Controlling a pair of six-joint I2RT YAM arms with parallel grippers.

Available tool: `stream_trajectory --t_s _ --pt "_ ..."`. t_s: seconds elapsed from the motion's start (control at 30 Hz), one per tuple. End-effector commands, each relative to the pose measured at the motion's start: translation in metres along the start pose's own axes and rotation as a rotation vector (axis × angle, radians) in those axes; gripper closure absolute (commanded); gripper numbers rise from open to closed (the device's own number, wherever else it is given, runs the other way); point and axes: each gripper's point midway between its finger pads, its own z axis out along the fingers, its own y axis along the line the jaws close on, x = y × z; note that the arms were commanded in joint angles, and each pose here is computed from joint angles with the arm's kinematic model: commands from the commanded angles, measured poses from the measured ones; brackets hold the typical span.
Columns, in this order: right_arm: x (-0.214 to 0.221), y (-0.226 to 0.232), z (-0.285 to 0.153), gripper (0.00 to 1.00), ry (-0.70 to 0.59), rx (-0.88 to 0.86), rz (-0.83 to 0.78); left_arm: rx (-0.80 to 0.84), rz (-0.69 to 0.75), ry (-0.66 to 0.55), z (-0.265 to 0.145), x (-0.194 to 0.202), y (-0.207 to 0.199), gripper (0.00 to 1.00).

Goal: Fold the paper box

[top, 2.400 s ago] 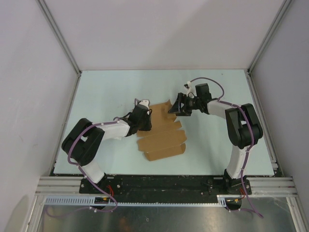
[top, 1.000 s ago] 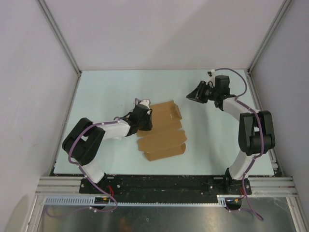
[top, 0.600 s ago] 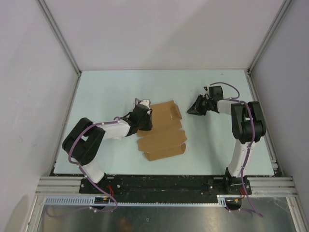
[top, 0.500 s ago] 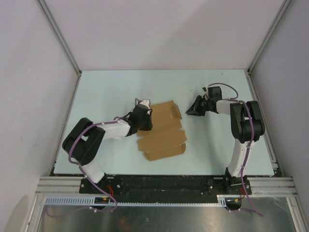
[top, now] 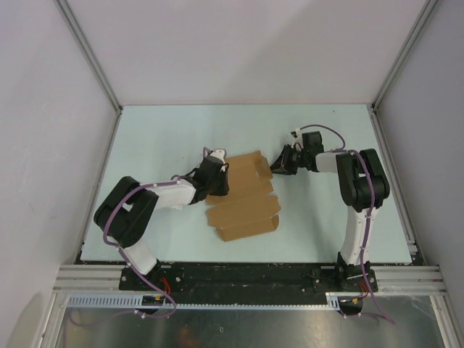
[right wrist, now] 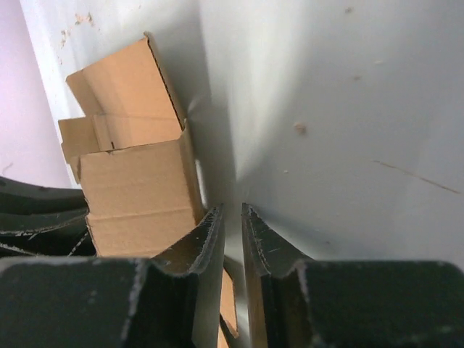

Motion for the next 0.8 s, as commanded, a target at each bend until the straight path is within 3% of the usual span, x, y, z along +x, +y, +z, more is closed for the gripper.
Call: stream_trajectory --t_s 0.0,0.77 --pt "0.002 0.022 0.004 0.8 0.014 -0.072 -0.053 0.024 0.011 0.022 0.004 0.003 -0.006 0.7" --pt "0.018 0.072 0.012 0.79 0.039 -0.168 -0.106 0.037 0.015 0.038 0.008 0.005 -0.008 0.71"
